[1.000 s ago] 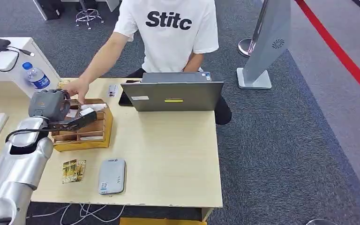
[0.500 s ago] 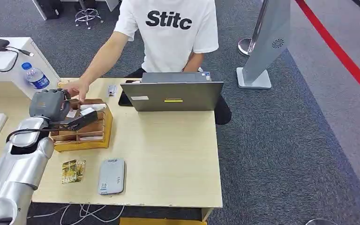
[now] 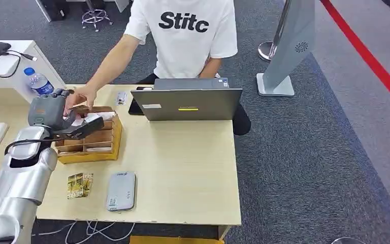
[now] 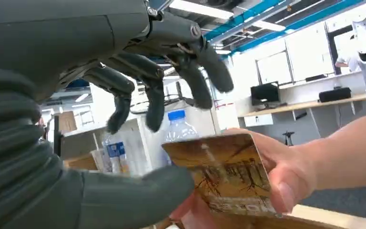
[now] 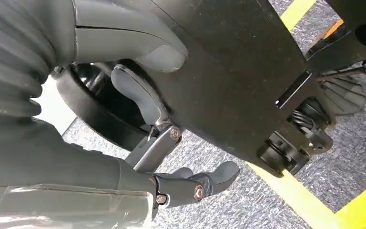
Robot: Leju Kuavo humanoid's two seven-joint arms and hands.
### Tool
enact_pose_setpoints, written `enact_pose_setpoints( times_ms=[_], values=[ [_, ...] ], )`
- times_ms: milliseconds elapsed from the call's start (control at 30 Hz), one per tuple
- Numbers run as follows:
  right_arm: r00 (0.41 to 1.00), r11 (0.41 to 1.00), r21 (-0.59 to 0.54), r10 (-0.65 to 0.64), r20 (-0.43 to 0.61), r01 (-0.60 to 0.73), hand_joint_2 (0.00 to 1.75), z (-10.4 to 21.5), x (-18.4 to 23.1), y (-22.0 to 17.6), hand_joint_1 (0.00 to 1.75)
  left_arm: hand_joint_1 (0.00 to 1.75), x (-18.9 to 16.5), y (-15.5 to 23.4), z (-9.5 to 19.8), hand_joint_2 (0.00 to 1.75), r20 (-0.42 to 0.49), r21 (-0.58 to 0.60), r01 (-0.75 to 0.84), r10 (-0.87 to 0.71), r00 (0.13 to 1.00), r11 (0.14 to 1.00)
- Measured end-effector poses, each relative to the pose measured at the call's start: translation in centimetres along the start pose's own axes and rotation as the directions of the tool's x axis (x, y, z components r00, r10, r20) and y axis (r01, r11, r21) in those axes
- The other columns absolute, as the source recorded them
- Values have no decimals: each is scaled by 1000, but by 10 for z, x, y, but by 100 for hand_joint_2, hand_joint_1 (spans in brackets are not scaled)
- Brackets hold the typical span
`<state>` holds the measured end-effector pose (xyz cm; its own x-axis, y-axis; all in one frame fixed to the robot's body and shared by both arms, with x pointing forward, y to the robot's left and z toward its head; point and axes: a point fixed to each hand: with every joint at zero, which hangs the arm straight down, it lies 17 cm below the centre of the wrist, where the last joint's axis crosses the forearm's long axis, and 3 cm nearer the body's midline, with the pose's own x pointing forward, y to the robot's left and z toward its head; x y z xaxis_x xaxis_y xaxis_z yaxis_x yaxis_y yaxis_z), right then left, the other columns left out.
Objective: Pass the card to the sensor for recognition and then transmit it.
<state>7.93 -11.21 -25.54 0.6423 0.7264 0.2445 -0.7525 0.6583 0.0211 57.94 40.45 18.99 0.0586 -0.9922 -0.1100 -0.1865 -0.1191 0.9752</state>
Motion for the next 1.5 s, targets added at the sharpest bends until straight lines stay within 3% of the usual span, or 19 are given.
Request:
enact_pose_setpoints(
  times_ms=[800,1067,1167,1267,1400,1500],
  values=[
    [1000,1000,5,-2,6,2,175,0,0,1,0,0,7,20,1,175,4,72,-19,19,1000,997],
    [1000,1000,4,-17,3,17,175,0,-1,1,0,0,47,75,24,175,103,233,-121,99,990,965],
    [1000,1000,4,-24,-1,24,175,0,-2,1,0,0,70,118,49,175,188,360,-242,184,965,901],
    [999,999,2,-37,-11,37,175,0,-3,0,0,0,95,148,97,175,241,442,-341,256,936,830],
    [997,998,-8,-70,-17,70,175,0,-5,-2,0,0,107,147,168,175,220,492,-363,290,931,791],
    [995,996,-18,-93,-19,93,175,-1,-6,-4,0,0,103,140,201,175,190,488,-404,358,914,774]
  ],
)
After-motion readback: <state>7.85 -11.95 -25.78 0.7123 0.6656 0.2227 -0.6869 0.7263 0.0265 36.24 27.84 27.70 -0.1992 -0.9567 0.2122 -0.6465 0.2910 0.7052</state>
